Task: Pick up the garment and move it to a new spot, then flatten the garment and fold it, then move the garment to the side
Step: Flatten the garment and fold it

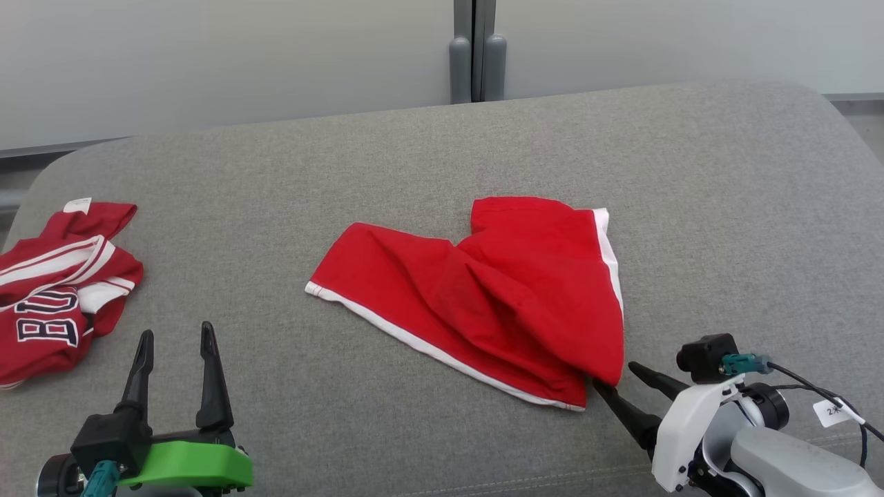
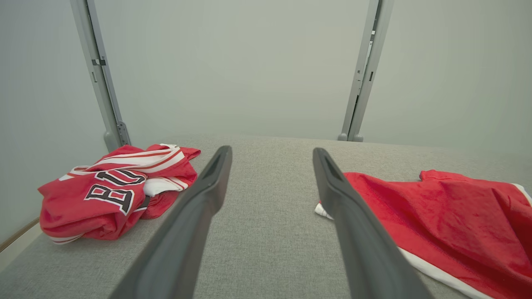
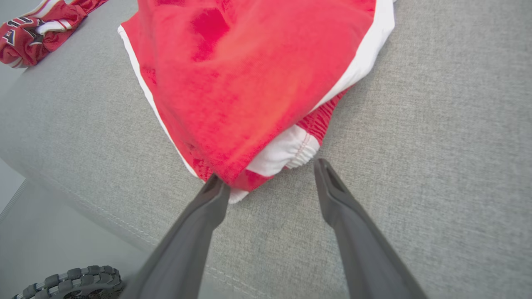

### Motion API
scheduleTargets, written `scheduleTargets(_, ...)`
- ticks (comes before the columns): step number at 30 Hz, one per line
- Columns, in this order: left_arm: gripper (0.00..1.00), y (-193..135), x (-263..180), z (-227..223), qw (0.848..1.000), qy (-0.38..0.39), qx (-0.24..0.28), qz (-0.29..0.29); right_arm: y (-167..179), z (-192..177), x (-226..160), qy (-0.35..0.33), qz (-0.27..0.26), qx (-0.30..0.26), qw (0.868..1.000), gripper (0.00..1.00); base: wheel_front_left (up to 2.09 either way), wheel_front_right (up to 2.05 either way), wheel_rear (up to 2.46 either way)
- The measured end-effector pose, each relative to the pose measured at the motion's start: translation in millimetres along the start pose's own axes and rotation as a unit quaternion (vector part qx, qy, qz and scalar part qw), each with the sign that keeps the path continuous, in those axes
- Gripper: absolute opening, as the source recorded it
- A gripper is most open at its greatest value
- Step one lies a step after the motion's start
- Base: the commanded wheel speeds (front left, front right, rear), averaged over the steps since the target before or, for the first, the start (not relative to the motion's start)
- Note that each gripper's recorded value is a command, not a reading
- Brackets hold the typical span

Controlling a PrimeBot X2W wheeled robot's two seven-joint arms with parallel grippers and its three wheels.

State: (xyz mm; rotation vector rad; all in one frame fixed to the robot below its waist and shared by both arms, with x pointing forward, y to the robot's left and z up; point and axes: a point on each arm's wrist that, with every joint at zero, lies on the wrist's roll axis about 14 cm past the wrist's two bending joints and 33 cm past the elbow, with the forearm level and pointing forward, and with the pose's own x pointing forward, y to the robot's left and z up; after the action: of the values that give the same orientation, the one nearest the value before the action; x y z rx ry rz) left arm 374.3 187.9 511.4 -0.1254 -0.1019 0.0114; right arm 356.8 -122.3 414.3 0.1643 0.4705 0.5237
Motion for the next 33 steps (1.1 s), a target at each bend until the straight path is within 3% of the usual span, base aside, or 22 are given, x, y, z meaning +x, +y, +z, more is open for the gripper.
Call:
scheduleTargets(13, 1.00, 5, -4, 4, 1.000, -0.005, 0.000, 0.007, 1, 10, 7, -0.012, 0.000, -0.040, 0.999, 1.00, 0.00, 0.00, 0.00)
scheduleTargets(14, 1.00, 6, -5, 4, 1.000, -0.006, 0.000, 0.009, 1, 11, 10, -0.014, -0.002, -0.041, 0.999, 0.82, 0.00, 0.00, 0.00)
scheduleTargets(15, 1.00, 7, -5, 5, 1.000, -0.006, 0.000, 0.010, 2, 10, 12, -0.012, -0.003, -0.048, 0.999, 0.38, 0.00, 0.00, 0.00)
scheduleTargets(16, 1.00, 8, -6, 5, 1.000, -0.006, 0.001, 0.012, 1, 9, 14, -0.009, -0.006, -0.051, 0.999, 0.00, 0.00, 0.00, 0.00)
scheduleTargets(25, 1.00, 11, -7, 5, 1.000, -0.006, 0.002, 0.017, 4, 25, 26, -0.036, -0.008, -0.059, 0.998, 0.00, 0.00, 0.00, 0.00)
scheduleTargets(33, 1.00, 12, -6, 1, 1.000, -0.001, 0.001, 0.020, -7, 69, 31, -0.073, -0.013, -0.085, 0.994, 0.00, 0.00, 0.00, 0.00)
